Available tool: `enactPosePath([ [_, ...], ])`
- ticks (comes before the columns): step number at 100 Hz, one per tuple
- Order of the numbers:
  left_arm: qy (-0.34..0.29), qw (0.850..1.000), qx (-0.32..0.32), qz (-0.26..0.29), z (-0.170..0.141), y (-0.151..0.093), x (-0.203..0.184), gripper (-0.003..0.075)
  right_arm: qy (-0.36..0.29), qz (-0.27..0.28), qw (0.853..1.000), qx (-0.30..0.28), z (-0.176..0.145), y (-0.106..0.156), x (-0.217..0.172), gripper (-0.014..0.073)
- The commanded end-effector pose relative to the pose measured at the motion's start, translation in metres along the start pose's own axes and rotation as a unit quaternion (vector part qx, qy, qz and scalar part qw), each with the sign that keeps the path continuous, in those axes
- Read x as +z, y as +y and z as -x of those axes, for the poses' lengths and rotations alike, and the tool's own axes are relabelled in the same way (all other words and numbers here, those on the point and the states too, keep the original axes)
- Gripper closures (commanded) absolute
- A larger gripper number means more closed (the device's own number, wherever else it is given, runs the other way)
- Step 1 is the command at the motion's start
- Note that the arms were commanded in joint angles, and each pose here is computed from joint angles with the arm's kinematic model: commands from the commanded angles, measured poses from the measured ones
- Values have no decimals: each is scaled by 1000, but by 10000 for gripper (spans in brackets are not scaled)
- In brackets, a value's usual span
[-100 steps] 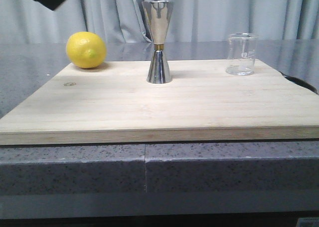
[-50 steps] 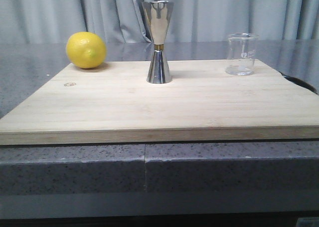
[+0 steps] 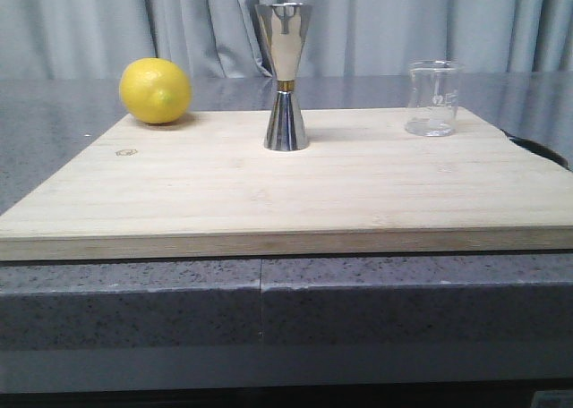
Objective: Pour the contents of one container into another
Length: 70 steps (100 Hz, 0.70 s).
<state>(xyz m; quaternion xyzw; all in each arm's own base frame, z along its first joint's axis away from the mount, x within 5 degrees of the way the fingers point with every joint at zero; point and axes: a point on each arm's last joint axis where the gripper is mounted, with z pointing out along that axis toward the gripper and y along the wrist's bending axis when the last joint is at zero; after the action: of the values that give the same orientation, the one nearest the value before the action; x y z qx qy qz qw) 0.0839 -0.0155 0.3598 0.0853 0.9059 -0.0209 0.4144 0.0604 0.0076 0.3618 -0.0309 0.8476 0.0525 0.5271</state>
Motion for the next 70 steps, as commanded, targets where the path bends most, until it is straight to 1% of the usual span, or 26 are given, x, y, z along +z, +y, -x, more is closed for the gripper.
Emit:
enactPosePath([
  [1, -43, 999, -7, -7, 9, -1, -3, 232, -54, 0, 999, -2, 12, 0, -6, 174],
  [5, -41, 999, -6, -7, 9, -1, -2, 248, -52, -1, 999, -2, 12, 0, -6, 247],
  [12, -42, 999, -6, -7, 9, -1, -2, 320, -50, -1, 999, -2, 12, 0, -6, 382],
  [18, -42, 999, -6, -7, 9, -1, -2, 416, -50, -1, 999, -2, 12, 0, -6, 488],
  [24, -42, 999, -6, -7, 9, -1, -2, 519, -50, -1, 999, -2, 12, 0, -6, 571],
  [32, -44, 999, -6, -8, 9, -1, -2, 632, -50, -1, 999, -2, 12, 0, -6, 648],
  [35, -44, 999, -6, -8, 9, -1, -2, 669, -50, -1, 999, -2, 12, 0, -6, 664],
  [41, -45, 999, -6, -8, 9, -1, -2, 743, -50, -1, 999, -2, 12, 0, -6, 664],
  [70, -51, 999, -6, -9, 10, -1, -2, 741, -56, 0, 998, -2, 13, 0, -6, 664],
])
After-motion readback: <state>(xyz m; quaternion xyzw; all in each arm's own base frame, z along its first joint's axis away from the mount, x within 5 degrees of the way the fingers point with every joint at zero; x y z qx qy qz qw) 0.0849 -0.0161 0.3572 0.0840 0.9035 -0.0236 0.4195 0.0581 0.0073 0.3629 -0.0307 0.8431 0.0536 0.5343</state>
